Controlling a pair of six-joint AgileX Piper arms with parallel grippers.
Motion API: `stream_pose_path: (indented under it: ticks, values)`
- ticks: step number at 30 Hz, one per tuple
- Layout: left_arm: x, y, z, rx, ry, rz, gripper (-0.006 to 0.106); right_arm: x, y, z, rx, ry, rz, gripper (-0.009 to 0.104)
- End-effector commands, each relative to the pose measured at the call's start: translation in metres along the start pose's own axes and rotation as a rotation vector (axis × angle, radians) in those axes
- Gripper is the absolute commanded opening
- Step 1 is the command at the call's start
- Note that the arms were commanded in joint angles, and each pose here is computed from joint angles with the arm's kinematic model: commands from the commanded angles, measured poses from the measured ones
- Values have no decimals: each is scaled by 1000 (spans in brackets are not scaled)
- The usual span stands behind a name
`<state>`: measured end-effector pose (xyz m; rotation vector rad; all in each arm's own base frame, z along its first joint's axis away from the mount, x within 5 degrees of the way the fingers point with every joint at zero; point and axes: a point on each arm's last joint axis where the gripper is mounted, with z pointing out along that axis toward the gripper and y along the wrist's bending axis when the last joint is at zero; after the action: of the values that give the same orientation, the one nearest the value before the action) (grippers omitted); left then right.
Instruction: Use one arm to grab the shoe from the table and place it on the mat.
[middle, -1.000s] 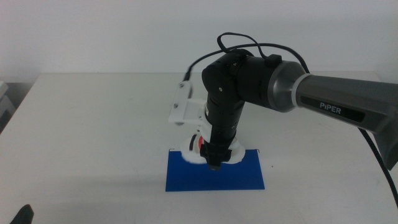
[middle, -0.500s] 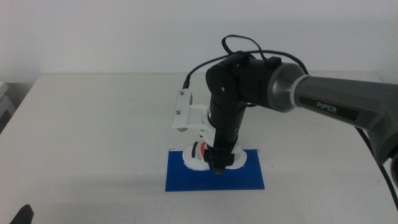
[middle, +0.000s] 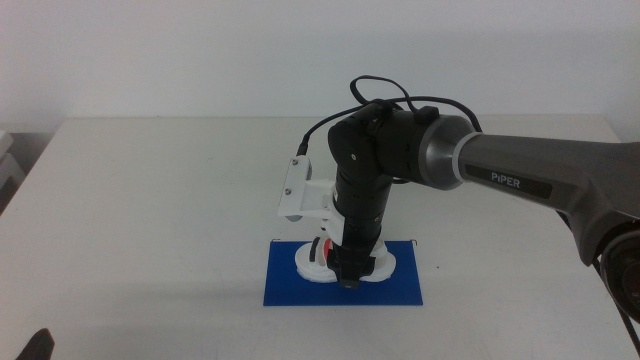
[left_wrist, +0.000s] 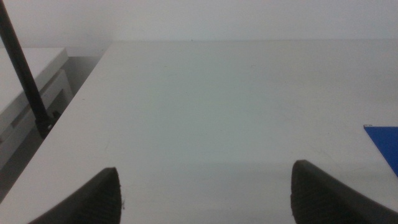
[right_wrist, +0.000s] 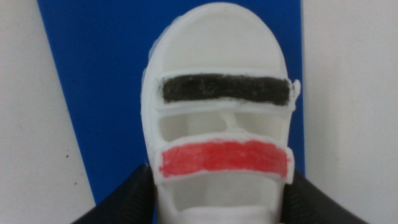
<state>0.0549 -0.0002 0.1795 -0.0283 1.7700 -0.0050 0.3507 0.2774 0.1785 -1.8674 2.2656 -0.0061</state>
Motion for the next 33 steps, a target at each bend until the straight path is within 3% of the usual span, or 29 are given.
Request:
stream_pose_path:
  ticks: [1,2,6,11,14,17,24,33]
  values:
    - [-6,0,-1,0,-87,-12,94,-4,-8,-32,63,-71,7,11]
    - [-6,0,-1,0,-87,-12,94,-4,-6,-32,44,-73,16,34]
    - [-6,0,-1,0,-87,-12,94,-4,-6,-32,45,-74,23,62]
    - [-6,0,-1,0,-87,-12,94,-3,-9,-45,67,-101,40,84]
    - [-6,0,-1,0,-87,-12,94,6,-14,-72,105,-170,120,88]
    - [-6,0,-1,0,-87,-12,94,27,-20,-104,162,-254,290,87]
    - [-6,0,-1,0,-87,-12,94,124,-11,-168,283,-389,742,87]
    - [-6,0,-1,0,-87,-12,94,226,33,-213,447,-491,1099,87]
